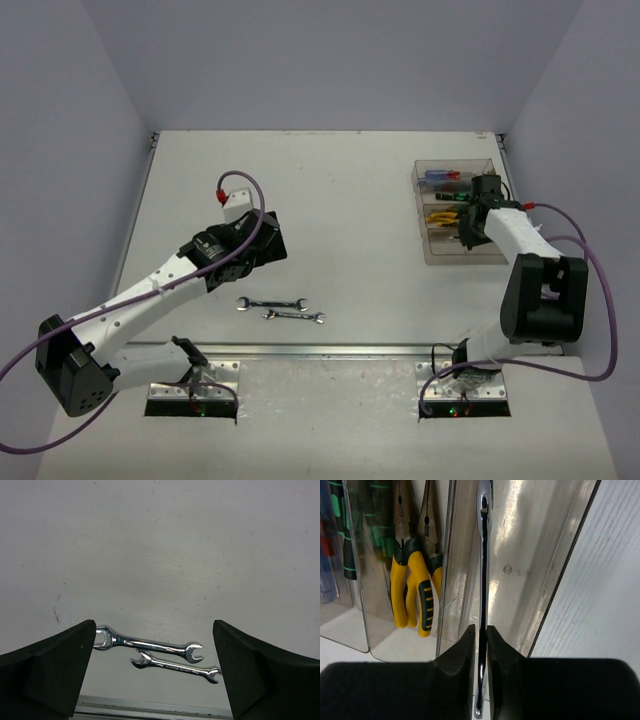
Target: Sort the tools into containers
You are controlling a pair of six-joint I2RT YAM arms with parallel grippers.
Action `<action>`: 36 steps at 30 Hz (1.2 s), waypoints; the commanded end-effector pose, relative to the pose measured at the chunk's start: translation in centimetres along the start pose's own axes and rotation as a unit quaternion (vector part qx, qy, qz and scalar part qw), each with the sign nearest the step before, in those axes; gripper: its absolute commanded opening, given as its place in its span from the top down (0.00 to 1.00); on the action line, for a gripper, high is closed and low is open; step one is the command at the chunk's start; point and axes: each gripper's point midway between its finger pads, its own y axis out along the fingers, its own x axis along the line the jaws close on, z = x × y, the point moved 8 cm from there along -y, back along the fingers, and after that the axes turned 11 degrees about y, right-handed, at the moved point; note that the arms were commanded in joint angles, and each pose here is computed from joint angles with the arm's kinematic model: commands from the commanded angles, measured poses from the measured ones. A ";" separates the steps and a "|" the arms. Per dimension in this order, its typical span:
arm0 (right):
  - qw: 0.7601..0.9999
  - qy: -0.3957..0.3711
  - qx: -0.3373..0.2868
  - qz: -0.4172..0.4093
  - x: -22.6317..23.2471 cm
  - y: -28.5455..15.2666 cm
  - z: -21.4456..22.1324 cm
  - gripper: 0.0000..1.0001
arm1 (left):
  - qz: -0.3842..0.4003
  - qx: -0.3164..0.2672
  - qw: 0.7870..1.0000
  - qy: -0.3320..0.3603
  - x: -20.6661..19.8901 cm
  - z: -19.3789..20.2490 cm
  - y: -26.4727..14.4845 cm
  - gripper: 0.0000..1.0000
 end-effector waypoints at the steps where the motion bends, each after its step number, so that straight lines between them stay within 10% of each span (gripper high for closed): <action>1: 1.000 0.010 -0.024 -0.005 1.6 0.1 -0.9 0.81 | 0.015 -0.018 1.000 -0.012 -0.1 -0.3 -0.1 0.00; 9: 0.998 -0.024 -0.011 -0.061 3.7 -2.1 -1.5 0.19 | -0.038 0.009 0.997 -0.064 0.3 1.0 1.0 0.00; 15: 0.974 -0.111 0.006 -0.199 5.2 -8.2 -2.1 0.03 | -0.166 0.084 0.969 -0.165 0.5 3.3 2.3 0.00; 22: 0.883 -0.295 0.134 -0.341 4.4 -11.9 1.1 0.01 | -0.190 0.150 0.938 -0.248 -0.8 6.4 5.0 0.00; 36: 0.816 -0.394 0.199 -0.374 0.6 -12.5 3.6 0.01 | -0.180 0.178 0.896 -0.364 -1.5 9.4 7.6 0.09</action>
